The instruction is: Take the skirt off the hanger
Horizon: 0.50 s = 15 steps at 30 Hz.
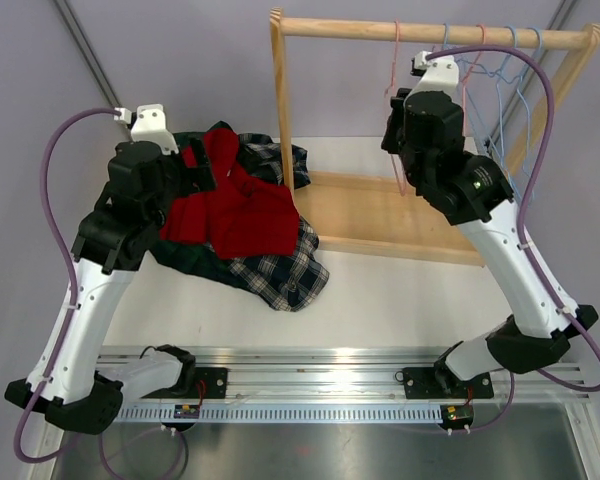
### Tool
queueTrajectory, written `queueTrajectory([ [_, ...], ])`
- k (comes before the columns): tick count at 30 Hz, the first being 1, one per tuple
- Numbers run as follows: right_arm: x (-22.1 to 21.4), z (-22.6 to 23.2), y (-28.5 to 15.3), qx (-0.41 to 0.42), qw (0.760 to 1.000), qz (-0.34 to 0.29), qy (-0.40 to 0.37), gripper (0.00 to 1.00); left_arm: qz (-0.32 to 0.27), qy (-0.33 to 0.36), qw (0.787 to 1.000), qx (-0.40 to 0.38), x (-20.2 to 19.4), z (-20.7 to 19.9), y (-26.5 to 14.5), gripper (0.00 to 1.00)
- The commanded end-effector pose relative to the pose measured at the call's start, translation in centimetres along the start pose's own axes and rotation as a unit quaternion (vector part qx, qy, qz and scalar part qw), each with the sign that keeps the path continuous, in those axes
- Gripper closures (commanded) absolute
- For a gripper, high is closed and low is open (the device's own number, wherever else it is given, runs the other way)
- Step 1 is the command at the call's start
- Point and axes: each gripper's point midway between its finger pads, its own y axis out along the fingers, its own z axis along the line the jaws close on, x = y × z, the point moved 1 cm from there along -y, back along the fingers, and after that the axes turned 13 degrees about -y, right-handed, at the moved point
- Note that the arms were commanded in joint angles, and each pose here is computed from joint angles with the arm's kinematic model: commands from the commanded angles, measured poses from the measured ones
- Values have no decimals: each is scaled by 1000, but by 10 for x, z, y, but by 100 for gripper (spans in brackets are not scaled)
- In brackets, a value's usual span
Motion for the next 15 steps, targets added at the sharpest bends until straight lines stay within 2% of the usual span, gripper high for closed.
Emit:
queueTrajectory([
  [1, 30, -25, -33, -2, 997, -46, 55, 71, 7, -12, 999, -30, 1, -9, -16, 1],
  [3, 35, -32, -45, 6, 997, -56, 55, 37, 11, -14, 999, -38, 1, -11, -23, 1],
  [4, 36, -35, -49, 8, 997, -59, 54, 11, 12, -16, 999, -40, 1, -11, -26, 1],
  [5, 38, -42, -59, 9, 996, -66, 57, 4, 14, -17, 999, -46, 1, -11, -29, 1],
  [6, 39, -46, -64, 9, 996, -72, 52, 1, 20, -16, 999, -45, -2, -10, -32, 1],
  [10, 39, -62, -93, 28, 993, -102, 51, 0, 26, -12, 998, -55, -9, -2, -50, 1],
  [14, 10, -86, -136, 49, 989, -132, 46, 1, 43, -12, 996, -77, -31, 7, -70, 1],
  [15, 4, -92, -143, 47, 988, -139, 49, 1, 54, -12, 995, -81, -47, 10, -68, 1],
])
